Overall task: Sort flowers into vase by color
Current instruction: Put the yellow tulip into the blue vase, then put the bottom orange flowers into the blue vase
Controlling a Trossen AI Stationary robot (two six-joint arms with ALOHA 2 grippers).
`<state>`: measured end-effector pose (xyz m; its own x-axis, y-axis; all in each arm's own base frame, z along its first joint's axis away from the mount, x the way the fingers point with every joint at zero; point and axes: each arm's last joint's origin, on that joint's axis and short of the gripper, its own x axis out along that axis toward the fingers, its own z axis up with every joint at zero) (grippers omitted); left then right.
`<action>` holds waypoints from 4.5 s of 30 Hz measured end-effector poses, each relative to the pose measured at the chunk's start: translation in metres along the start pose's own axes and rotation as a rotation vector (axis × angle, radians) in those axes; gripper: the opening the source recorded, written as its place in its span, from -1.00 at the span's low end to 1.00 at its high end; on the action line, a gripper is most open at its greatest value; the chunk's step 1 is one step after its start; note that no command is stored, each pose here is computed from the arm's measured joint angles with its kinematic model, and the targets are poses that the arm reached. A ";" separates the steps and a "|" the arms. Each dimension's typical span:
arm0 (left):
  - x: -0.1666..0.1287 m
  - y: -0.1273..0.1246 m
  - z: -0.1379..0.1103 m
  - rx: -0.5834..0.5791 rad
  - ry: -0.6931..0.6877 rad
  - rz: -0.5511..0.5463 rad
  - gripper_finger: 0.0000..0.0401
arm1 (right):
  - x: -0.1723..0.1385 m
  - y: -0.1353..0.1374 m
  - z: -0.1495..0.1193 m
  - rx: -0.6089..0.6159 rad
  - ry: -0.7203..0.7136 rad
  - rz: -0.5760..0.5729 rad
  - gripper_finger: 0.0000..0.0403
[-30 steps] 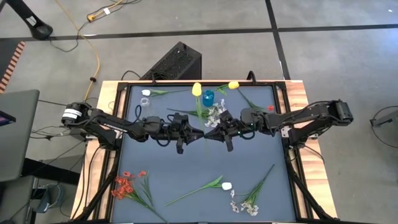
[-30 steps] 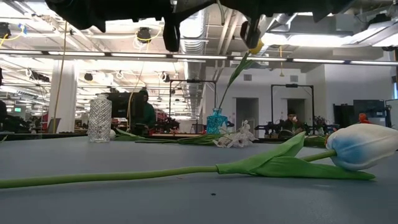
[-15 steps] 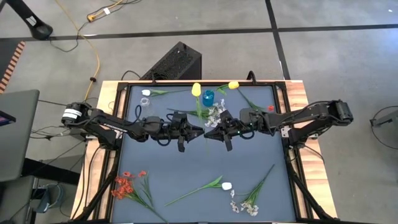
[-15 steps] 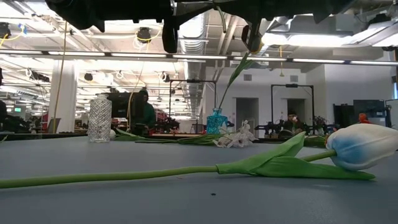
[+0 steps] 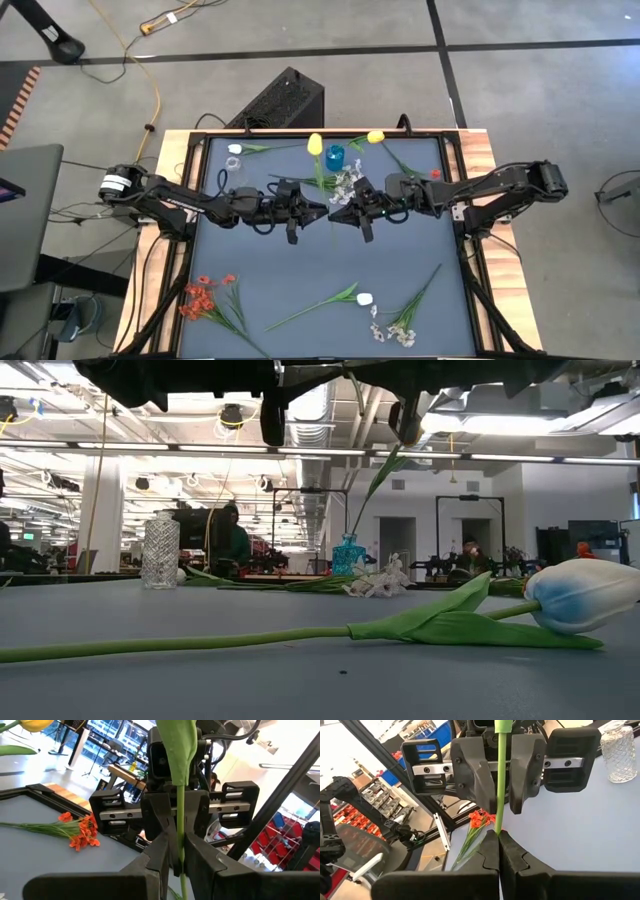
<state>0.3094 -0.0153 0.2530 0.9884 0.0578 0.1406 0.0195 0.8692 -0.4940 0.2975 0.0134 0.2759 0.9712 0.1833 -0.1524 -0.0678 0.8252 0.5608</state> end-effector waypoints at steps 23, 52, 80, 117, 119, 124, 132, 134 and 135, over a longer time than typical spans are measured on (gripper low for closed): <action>0.000 0.001 0.001 -0.008 -0.021 0.038 -0.84 | 0.000 -0.001 -0.001 -0.001 -0.004 -0.033 -0.92; -0.001 0.034 0.025 0.124 -0.068 0.137 -1.00 | -0.031 -0.003 0.014 0.025 0.059 -0.050 -0.51; 0.015 0.174 0.078 0.404 -0.163 0.406 -1.00 | -0.038 0.014 0.002 0.099 0.116 -0.079 -0.50; 0.023 0.207 0.067 0.405 0.069 0.522 -0.88 | -0.037 0.027 -0.008 0.103 0.112 -0.103 -0.51; 0.022 0.209 0.063 0.395 0.107 0.533 -0.78 | -0.037 0.027 -0.008 0.103 0.113 -0.101 -0.51; 0.027 0.205 0.063 0.366 0.165 0.512 -0.47 | -0.037 0.027 -0.009 0.105 0.120 -0.101 -0.52; 0.041 0.196 0.074 0.335 0.502 0.543 -0.07 | -0.037 0.027 -0.010 0.102 0.143 -0.091 -0.52; 0.043 0.192 0.078 0.347 0.583 0.548 -0.01 | -0.037 0.027 -0.010 0.102 0.147 -0.085 -0.52; 0.044 0.190 0.080 0.356 0.624 0.547 0.01 | -0.037 0.027 -0.010 0.102 0.147 -0.085 -0.52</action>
<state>0.3447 0.1916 0.2344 0.7503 0.3210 -0.5780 -0.4224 0.9053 -0.0456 0.2573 0.0344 0.2886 0.9279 0.1975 -0.3163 0.0442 0.7841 0.6191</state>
